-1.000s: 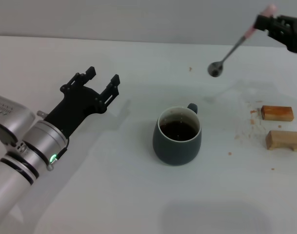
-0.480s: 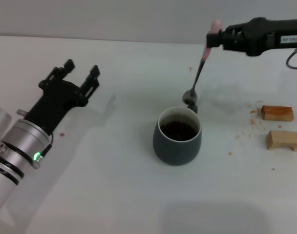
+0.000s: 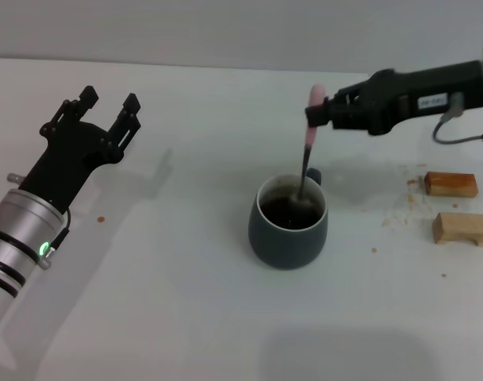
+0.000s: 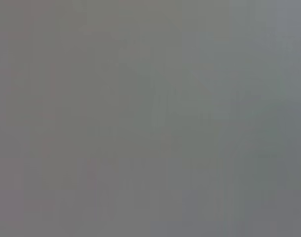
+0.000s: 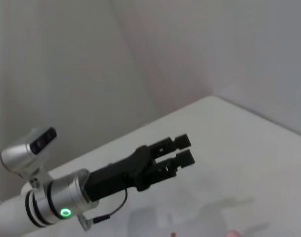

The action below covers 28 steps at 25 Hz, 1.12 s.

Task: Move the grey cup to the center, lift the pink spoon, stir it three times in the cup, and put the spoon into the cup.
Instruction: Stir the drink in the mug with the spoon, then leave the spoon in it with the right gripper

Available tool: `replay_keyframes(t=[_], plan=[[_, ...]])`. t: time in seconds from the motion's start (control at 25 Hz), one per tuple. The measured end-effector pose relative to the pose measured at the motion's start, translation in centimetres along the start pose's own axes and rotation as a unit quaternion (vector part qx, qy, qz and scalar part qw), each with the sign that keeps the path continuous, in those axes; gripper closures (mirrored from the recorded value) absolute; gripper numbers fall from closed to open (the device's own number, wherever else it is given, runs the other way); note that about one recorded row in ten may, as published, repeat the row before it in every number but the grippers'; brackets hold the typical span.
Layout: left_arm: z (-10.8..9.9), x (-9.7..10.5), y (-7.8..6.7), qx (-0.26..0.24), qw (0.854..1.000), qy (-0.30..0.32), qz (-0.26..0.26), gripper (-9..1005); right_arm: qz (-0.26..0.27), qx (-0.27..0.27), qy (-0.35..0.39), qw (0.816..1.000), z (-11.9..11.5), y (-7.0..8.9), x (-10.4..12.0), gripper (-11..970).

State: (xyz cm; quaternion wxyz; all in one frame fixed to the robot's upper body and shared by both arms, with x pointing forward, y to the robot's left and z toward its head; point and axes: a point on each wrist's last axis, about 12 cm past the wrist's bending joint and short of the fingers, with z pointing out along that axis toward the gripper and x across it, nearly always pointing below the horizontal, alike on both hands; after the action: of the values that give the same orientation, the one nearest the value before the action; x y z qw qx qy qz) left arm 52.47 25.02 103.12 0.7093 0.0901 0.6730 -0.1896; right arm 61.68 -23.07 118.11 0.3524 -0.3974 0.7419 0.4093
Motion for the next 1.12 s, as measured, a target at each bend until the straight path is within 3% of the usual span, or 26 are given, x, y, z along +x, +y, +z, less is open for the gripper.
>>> replay_keyframes(t=[0.72,0.92,1.12], plan=[[-0.5,0.3,0.6,-0.013,1.000,0.007,0.004,313,-0.045,0.022,0.060,0.997,6.1,0.9,0.8,883],[-0.5,0.4,0.6,-0.015,1.000,0.010,0.005,313,-0.041,0.018,0.071,0.997,6.0,1.0,1.6,884],[-0.3,0.3,0.7,-0.018,1.000,0.009,0.003,313,-0.032,0.036,0.063,0.997,4.1,0.8,2.8,884]])
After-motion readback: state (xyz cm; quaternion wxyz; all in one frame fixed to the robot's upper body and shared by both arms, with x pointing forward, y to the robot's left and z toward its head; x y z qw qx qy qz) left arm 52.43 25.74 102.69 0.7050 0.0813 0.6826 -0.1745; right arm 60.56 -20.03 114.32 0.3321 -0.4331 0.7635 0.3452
